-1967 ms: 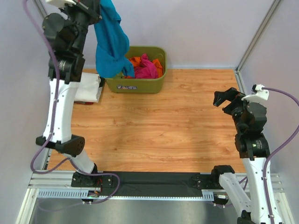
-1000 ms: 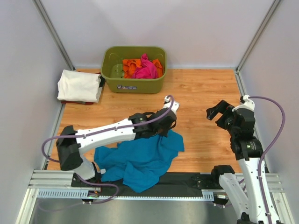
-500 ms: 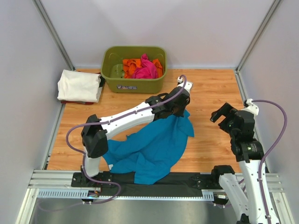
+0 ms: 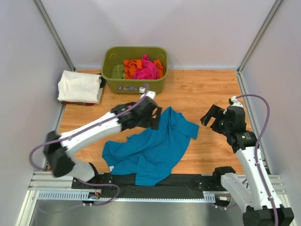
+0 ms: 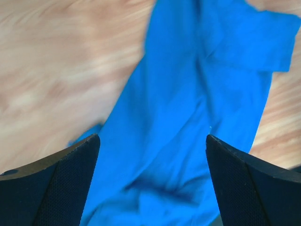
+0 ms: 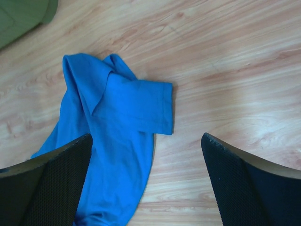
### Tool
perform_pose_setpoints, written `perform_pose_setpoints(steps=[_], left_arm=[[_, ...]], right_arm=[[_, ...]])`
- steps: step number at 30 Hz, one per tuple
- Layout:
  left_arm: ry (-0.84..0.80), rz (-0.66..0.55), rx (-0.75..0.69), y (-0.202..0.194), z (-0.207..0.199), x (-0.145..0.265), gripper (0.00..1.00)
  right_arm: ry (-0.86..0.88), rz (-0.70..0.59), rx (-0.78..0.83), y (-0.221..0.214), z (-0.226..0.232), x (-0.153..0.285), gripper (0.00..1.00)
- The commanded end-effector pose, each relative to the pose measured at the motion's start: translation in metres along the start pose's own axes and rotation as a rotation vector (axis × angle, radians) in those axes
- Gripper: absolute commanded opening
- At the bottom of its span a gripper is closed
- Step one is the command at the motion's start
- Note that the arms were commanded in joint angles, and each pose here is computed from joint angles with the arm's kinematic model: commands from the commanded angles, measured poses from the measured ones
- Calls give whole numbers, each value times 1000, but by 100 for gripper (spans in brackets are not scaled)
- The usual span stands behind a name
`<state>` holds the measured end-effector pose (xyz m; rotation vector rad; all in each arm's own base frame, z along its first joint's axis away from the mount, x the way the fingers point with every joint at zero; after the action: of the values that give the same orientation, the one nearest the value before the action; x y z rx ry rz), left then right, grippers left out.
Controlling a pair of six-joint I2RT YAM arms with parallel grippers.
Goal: Fold and stack the t-shirts
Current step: Move the tshirt to the center of the board, then flatten the tshirt out
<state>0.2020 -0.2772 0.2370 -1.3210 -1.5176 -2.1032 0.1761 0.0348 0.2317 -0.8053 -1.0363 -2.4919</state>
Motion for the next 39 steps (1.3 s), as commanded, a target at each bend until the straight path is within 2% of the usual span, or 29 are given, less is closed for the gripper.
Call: perform_pose_setpoints(steps=[1, 2, 3, 5, 6, 9, 11, 13, 17, 19, 22, 26, 29, 33, 37, 39], left_arm=[[112, -38, 216, -44, 39, 71, 99], [141, -25, 337, -56, 43, 74, 99], [195, 37, 385, -83, 52, 67, 99], [191, 59, 501, -109, 61, 75, 98], [227, 116, 595, -131, 67, 64, 98], [221, 159, 738, -163, 74, 59, 98], [200, 150, 776, -172, 74, 60, 97], [155, 143, 758, -180, 71, 56, 95], [43, 226, 647, -189, 61, 44, 91], [70, 307, 595, -196, 60, 35, 91], [101, 341, 537, -196, 60, 23, 93], [64, 238, 479, -181, 58, 8, 91], [88, 167, 452, -168, 60, 0, 81], [128, 113, 462, -147, 59, -17, 78], [181, 157, 459, -139, 53, -50, 76], [176, 142, 456, -119, 50, -57, 70]], right_arm=[[116, 34, 90, -6, 24, 0, 100], [122, 41, 94, -10, 28, -2, 100], [123, 57, 106, -14, 31, -6, 100], [154, 84, 159, -30, 46, -9, 100], [134, 106, 178, -37, 49, -16, 100], [53, 130, 245, -52, 56, -28, 100], [-43, 144, 262, -58, 49, -35, 100], [-99, 165, 253, -64, 41, -39, 100], [-130, 208, 233, -79, 24, -47, 100], [-112, 215, 205, -82, 25, -50, 98], [-101, 240, 204, -89, 25, -59, 94], [-172, 280, 243, -96, 21, -76, 93], [-215, 279, 258, -100, 17, -89, 90], [-229, 270, 229, -100, 18, -108, 85], [-273, 259, 194, -94, 16, -127, 77], [-297, 254, 192, -90, 17, -135, 72]])
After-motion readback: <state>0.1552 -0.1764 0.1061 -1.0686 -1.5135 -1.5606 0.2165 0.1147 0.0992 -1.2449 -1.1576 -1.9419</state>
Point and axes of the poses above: each gripper's point midway between its finger pads, its own x axis back along the fingers, its own z axis along the line the jaws close on, y = z × x, the point moved 9 cm from there along x, back along the fingers, and after that the axes turned 15 degrees about -x, right-handed, at the moved point
